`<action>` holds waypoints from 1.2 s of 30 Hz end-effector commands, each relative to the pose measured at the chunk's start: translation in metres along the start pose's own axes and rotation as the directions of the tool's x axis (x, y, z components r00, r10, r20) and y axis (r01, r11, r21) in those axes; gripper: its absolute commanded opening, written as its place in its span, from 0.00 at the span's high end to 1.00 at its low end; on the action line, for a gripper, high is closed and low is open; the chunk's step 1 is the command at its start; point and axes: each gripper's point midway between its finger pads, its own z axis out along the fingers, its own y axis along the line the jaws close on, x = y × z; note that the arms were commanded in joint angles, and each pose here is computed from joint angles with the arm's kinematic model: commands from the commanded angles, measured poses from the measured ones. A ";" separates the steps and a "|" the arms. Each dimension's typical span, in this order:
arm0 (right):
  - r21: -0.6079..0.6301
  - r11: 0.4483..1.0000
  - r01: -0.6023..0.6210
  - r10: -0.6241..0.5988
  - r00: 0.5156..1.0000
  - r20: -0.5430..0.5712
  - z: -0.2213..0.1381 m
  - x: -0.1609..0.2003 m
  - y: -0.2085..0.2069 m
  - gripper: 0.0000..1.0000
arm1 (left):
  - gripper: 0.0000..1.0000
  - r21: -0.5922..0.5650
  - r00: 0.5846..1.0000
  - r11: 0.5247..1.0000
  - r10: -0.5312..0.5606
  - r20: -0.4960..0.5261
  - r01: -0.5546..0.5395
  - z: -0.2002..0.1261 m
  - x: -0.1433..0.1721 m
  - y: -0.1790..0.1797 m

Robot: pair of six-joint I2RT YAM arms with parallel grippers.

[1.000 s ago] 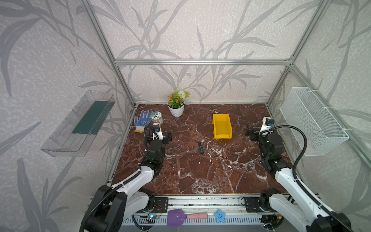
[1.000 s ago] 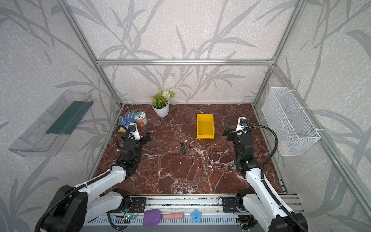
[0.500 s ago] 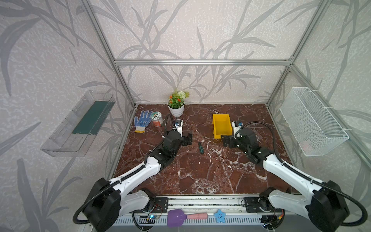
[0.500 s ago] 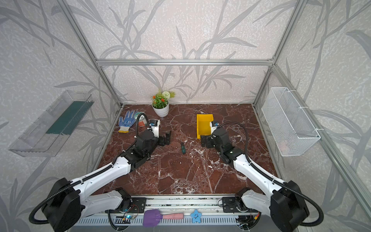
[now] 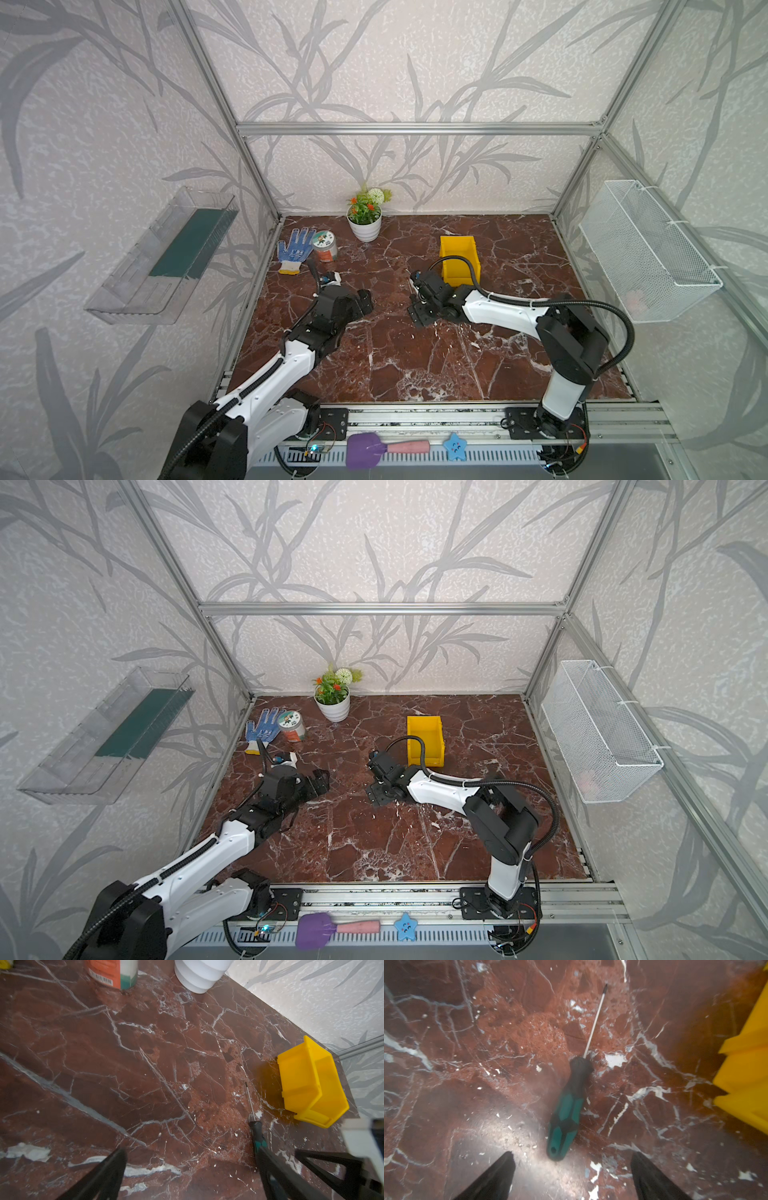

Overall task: Put the screwdriver in the bin
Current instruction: Pick up the screwdriver from the center of the table.

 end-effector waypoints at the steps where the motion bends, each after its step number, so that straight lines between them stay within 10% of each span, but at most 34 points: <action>1: -0.001 1.000 -0.013 0.013 0.995 -0.099 0.010 0.009 0.005 0.26 | 0.01 0.042 0.998 0.998 -0.055 -0.008 0.056 -0.004 0.002 -0.004; 19: 0.100 0.995 -0.019 0.037 0.983 -0.182 0.036 0.013 -0.006 0.91 | 0.01 0.064 0.993 0.991 -0.114 -0.025 0.115 0.008 0.007 -0.006; 36: -0.071 0.977 -0.200 0.206 0.974 0.096 -0.085 -0.023 -0.030 1.00 | 0.01 0.345 0.999 0.938 0.043 -0.008 -0.037 0.006 -0.013 -0.121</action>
